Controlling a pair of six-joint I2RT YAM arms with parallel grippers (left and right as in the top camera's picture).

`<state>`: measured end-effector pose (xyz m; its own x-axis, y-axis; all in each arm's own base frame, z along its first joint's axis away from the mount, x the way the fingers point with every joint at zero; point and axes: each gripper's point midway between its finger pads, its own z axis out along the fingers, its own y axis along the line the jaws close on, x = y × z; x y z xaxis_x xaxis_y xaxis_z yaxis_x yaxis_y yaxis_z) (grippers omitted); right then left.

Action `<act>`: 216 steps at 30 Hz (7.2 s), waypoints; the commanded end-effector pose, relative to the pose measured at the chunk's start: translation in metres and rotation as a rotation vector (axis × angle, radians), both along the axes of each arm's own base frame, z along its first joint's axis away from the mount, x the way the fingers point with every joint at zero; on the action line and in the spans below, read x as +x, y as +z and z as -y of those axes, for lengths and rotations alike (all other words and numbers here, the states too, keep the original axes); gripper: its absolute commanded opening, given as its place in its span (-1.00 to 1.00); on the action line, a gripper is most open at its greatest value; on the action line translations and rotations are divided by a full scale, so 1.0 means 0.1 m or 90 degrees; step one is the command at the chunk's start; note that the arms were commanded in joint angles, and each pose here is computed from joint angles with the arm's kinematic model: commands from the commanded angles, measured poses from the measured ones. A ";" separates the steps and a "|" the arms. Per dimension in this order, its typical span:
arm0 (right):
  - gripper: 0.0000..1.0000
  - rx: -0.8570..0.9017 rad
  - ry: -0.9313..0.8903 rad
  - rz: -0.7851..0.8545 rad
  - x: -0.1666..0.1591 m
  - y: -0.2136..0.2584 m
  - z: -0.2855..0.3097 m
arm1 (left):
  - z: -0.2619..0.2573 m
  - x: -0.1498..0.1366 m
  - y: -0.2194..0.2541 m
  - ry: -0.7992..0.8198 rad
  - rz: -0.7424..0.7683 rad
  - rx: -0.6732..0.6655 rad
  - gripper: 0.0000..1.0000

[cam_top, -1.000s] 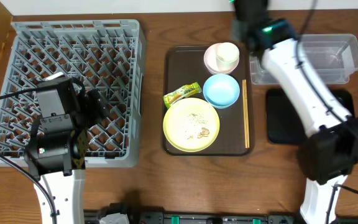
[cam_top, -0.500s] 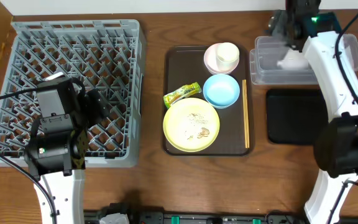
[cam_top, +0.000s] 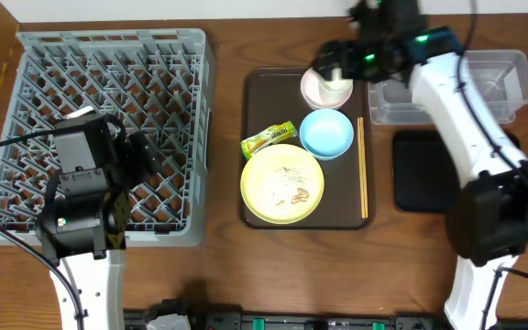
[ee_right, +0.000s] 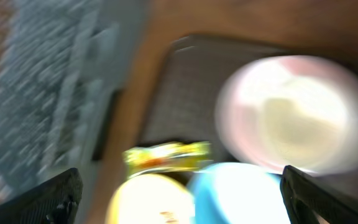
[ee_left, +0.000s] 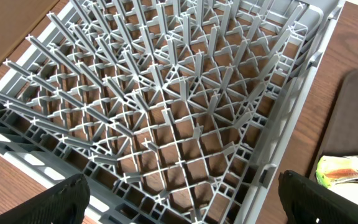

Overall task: Sort waste into correct bins and load items into the dishwasher
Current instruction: 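Carry the tissue with the right gripper and drop it in the clear bin, then grasp the yellow snack wrapper on the tray with the right gripper, then carry the wrapper with the right gripper and drop it in the clear bin, then grasp the rim of the light-blue bowl with the right gripper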

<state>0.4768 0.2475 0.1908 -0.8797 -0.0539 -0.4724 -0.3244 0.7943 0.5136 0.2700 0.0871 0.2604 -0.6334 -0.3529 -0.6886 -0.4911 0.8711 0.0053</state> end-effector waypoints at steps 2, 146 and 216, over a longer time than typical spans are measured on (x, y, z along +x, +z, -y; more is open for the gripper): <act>0.98 -0.005 0.127 0.013 -0.45 -0.06 -0.74 | -0.03 0.01 0.09 0.013 0.014 0.001 0.96; 0.98 -0.084 -0.182 0.026 0.06 0.33 0.58 | -0.03 0.01 0.09 0.013 0.014 0.001 0.96; -0.98 -0.179 -0.060 0.009 -0.59 -0.34 -1.26 | -0.03 0.01 0.09 0.013 0.014 0.001 0.96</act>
<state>0.4134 0.3559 0.0981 -0.9174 -0.1301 -0.3762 -0.2011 0.9671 0.1559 0.2700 0.0872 0.2604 -0.6331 -0.3535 -0.6886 -0.4916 0.8708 0.0050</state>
